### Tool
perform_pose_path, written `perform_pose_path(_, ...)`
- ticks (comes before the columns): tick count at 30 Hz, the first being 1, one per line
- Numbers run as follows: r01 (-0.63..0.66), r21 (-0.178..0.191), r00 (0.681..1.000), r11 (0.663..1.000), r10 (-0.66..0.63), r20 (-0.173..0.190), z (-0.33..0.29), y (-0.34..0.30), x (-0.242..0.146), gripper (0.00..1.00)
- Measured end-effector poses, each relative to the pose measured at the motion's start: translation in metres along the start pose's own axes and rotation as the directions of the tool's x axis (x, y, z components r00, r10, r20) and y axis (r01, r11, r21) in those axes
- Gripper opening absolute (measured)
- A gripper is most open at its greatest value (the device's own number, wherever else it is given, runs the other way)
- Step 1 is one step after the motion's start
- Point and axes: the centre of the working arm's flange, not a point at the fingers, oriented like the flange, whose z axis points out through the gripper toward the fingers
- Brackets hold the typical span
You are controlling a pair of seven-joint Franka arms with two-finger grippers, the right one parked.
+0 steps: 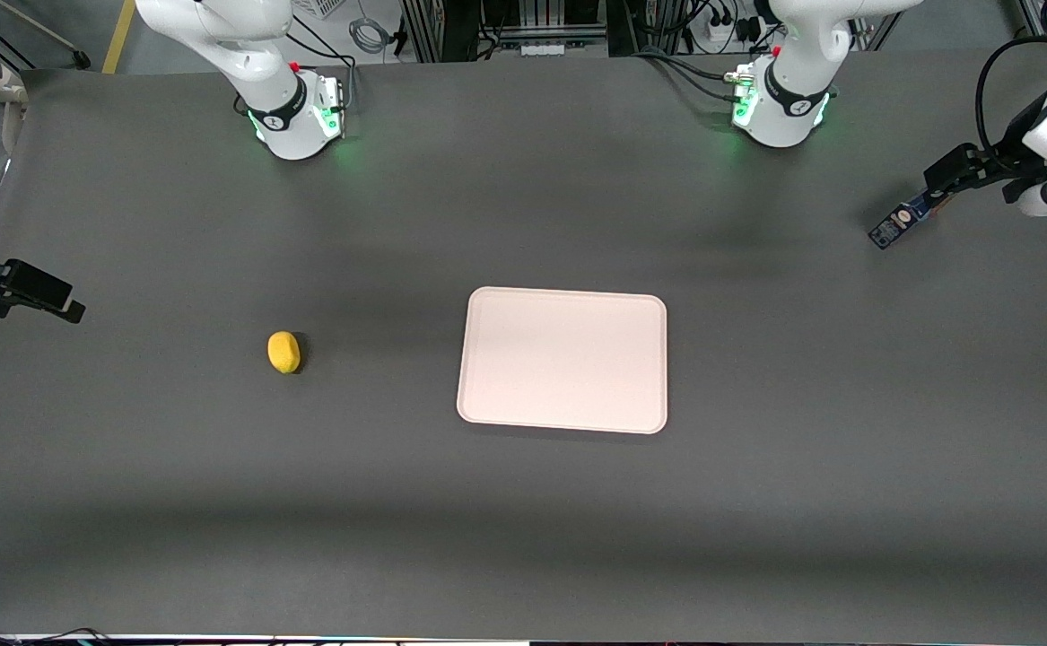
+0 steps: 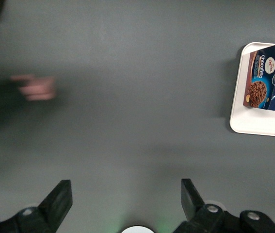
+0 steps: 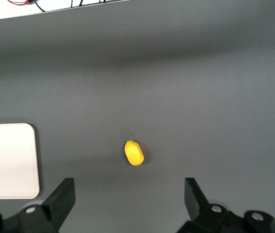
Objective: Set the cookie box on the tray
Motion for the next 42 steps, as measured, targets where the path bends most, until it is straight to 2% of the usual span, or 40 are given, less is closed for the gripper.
perform_pose_path(6,0.007,-0.002,1.0,1.0,-0.007,0.01,-0.016,-0.004,-0.004,1.0)
perform_pose_path(13,0.013,-0.005,0.998,1.0,-0.013,0.056,-0.068,-0.037,-0.028,1.0)
perform_pose_path(18,-0.036,0.004,0.995,0.999,0.036,0.091,-0.093,-0.081,-0.053,1.0)
perform_pose_path(24,-0.138,-0.016,0.984,0.99,0.139,0.112,-0.1,-0.132,-0.083,1.0)
perform_pose_path(32,-0.31,-0.037,0.937,0.95,0.312,0.16,-0.064,-0.175,-0.104,1.0)
perform_pose_path(38,-0.369,-0.066,0.914,0.927,0.375,0.154,-0.006,-0.186,-0.109,1.0)
perform_pose_path(42,-0.377,-0.095,0.91,0.921,0.388,0.147,0.036,-0.199,-0.115,1.0)
